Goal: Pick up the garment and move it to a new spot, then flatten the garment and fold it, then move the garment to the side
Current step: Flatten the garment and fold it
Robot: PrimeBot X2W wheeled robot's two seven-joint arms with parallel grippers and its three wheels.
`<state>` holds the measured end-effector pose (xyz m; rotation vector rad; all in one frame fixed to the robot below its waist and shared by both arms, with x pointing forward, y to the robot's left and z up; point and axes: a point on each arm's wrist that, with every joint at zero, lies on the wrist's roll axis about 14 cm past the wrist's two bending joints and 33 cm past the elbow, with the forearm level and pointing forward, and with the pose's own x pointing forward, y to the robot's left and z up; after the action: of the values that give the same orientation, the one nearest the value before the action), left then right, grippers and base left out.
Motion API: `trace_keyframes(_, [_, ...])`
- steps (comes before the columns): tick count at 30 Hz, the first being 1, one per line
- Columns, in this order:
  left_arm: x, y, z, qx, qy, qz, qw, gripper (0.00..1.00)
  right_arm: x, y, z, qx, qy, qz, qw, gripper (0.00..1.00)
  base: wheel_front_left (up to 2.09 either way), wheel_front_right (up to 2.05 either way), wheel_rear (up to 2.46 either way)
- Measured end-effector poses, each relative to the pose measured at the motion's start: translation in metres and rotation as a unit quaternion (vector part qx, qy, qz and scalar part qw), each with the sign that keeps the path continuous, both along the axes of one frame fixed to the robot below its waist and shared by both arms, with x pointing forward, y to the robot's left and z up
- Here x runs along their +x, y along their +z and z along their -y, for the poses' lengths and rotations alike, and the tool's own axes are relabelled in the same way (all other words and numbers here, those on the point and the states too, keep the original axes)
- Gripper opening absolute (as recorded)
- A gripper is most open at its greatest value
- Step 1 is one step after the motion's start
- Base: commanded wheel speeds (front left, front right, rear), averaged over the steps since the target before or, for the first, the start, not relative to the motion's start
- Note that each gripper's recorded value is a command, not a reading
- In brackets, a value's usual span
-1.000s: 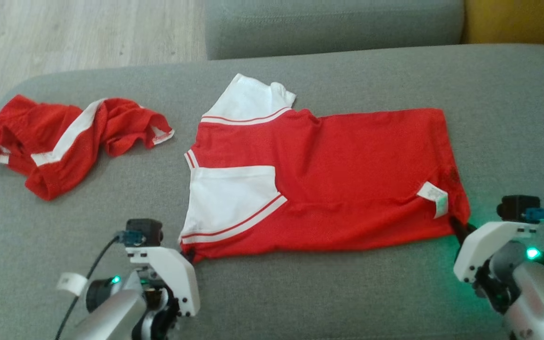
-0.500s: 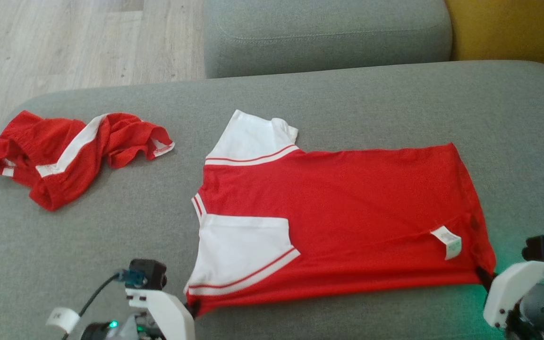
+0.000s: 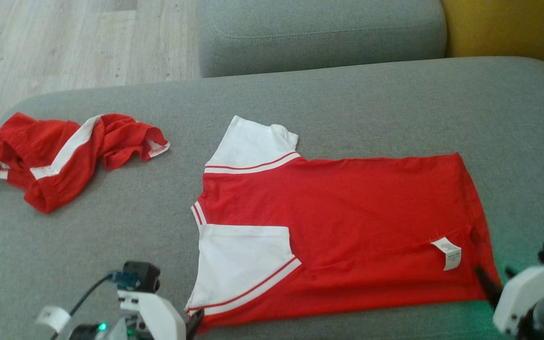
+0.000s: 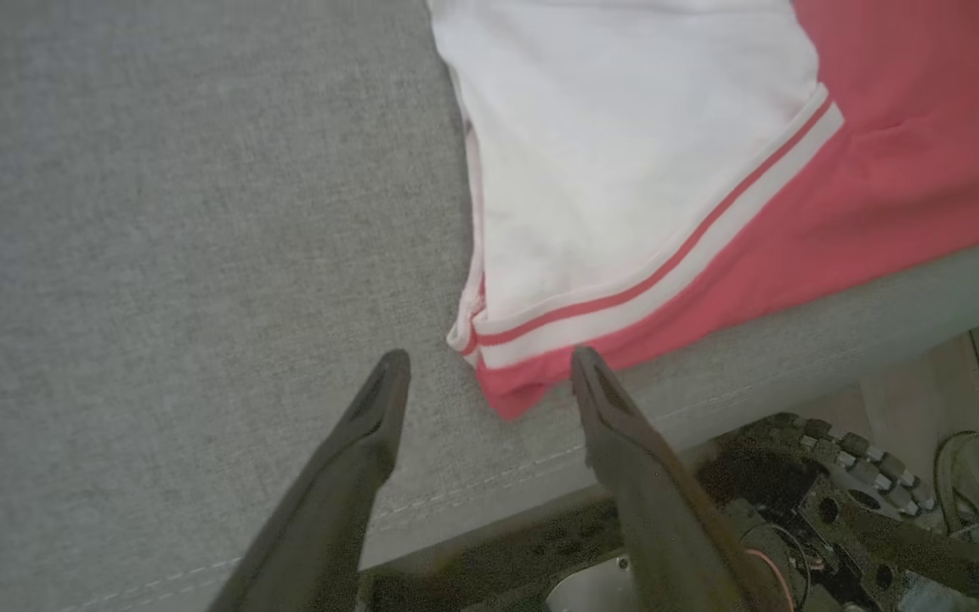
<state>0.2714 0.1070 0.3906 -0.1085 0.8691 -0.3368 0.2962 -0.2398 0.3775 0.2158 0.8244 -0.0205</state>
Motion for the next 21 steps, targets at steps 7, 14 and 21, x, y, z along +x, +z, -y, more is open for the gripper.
trace_keyframes(7, [0.074, 0.056, 0.002, 0.019, -0.044, 0.101, 0.994, 1.0, 0.056, 0.066, 0.001, -0.01, -0.004, 0.126, 0.992, 1.0, 0.0, 0.0, 0.0])
trace_keyframes(14, [0.169, 0.097, 0.019, 0.034, -0.092, 0.16, 0.982, 1.0, 0.12, 0.084, 0.008, -0.002, -0.023, 0.16, 0.987, 1.0, 0.0, 0.0, 0.0])
trace_keyframes(21, [0.224, 0.068, 0.034, 0.047, -0.123, 0.102, 0.986, 1.0, 0.159, 0.047, 0.025, -0.018, -0.026, 0.094, 0.995, 1.0, 0.0, 0.0, 0.0])
